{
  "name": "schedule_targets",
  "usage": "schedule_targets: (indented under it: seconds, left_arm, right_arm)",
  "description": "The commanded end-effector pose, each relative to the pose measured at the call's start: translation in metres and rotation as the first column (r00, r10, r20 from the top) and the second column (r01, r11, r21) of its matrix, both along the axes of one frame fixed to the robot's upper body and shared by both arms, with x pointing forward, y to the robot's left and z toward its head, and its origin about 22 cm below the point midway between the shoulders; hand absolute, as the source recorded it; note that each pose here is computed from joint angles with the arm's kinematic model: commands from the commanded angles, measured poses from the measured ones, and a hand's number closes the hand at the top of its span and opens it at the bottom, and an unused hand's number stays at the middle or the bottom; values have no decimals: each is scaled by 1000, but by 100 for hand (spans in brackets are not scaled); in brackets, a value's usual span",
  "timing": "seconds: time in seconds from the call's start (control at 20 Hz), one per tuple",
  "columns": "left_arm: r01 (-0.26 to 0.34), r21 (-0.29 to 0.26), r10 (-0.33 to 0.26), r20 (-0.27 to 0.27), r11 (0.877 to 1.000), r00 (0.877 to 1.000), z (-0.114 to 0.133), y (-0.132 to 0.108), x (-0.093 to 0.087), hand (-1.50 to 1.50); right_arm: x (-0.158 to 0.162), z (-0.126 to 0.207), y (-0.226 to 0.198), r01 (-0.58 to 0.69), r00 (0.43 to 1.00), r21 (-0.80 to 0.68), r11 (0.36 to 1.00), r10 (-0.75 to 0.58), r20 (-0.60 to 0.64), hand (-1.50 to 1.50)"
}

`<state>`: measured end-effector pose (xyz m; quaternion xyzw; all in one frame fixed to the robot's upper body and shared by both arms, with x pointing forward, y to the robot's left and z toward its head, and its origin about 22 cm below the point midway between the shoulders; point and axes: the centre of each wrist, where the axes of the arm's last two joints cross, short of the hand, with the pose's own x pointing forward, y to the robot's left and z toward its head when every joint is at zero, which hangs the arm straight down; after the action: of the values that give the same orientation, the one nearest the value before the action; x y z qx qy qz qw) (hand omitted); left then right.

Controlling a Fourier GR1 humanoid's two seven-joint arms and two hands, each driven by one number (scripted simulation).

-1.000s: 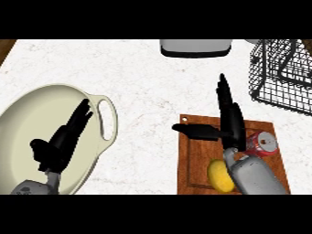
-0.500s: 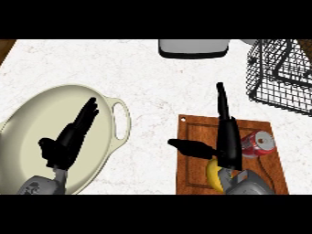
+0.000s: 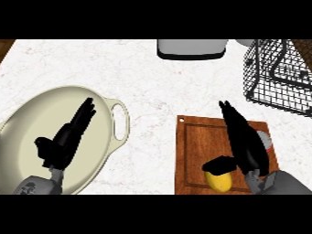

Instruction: Pick the lemon from the cutting board and place it in the tiered basket

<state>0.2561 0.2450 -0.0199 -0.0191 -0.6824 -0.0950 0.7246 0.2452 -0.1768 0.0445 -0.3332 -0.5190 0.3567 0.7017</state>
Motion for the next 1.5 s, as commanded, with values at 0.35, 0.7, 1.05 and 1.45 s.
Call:
schedule_targets:
  seconds: [0.35, 0.7, 1.05, 1.45]
  left_arm:
    - [6, 10, -6, 11, 1000, 1000, 2, -5, 6, 0]
    - [0, -8, 1, 23, 1000, 1000, 0, 1, 8, 0]
    - [-1, -2, 1, 13, 1000, 1000, -9, -1, 1, 0]
    - [34, -17, -34, 14, 999, 999, -5, -7, 2, 0]
  right_arm:
    - [-34, 99, 44, -36, 965, -278, 960, -39, -261, -150]
    - [-25, 91, 41, 85, 974, -317, 944, -146, -174, -150]
    - [-30, 52, 36, 75, 926, -399, 914, -213, -313, -150]
    - [-35, 44, 48, 126, 922, -370, 920, -247, -298, -150]
